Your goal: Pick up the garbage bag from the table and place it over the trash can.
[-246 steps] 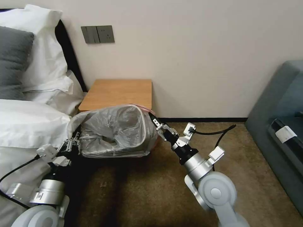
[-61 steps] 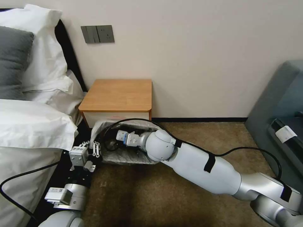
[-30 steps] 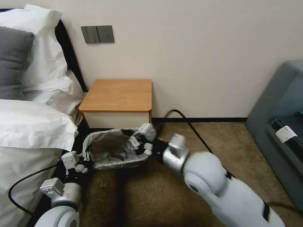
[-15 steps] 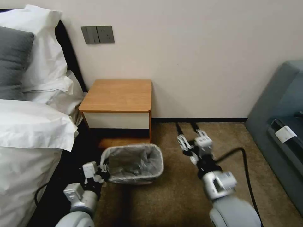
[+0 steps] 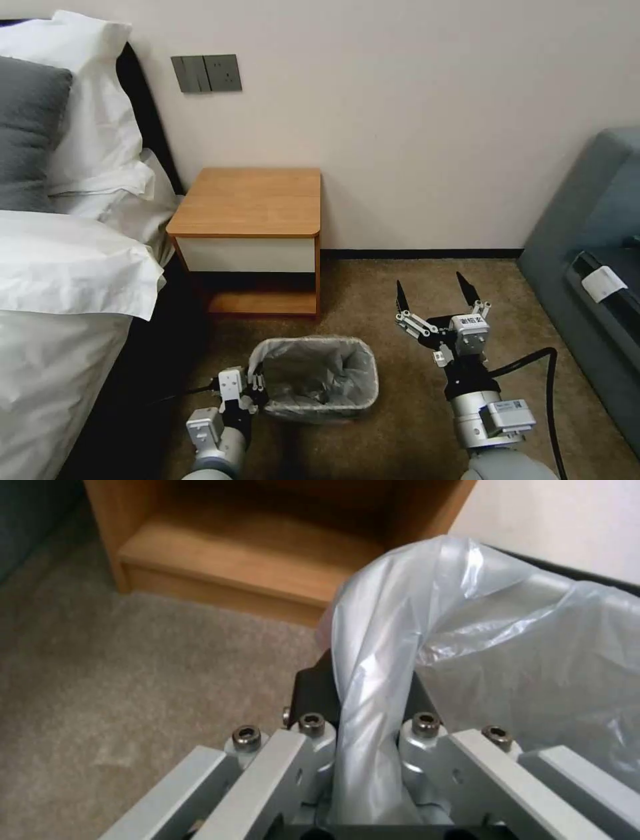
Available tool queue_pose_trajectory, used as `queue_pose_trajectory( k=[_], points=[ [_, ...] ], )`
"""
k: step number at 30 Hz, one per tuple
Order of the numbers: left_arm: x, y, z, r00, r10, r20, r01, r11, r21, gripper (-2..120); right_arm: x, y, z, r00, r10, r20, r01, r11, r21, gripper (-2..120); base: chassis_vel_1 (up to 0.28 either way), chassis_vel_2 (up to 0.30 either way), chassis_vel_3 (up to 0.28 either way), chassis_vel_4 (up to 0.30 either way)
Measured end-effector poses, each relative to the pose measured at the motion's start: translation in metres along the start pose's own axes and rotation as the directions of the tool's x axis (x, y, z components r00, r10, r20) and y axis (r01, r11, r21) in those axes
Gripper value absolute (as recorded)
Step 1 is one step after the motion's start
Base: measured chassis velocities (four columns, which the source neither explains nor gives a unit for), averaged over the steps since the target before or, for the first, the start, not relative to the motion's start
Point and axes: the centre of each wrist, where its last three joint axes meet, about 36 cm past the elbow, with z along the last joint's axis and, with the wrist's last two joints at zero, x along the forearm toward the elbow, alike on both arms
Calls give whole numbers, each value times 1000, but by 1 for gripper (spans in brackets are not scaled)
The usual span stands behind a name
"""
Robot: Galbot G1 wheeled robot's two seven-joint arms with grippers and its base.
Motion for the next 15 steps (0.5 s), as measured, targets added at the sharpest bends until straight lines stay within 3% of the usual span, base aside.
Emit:
queue_pose_trajectory(
  k=[13,15],
  points=[
    [-6,-5,8,999,-17,-52,16,1000,-26,8,-2,-8,10,1000,-13,7,13,1000,0,100,0,0,0,0],
    [-8,-5,8,998,-18,-62,16,999,-29,15,-3,-9,13,1000,-9,6,9,1000,-1,100,0,0,0,0]
  ],
)
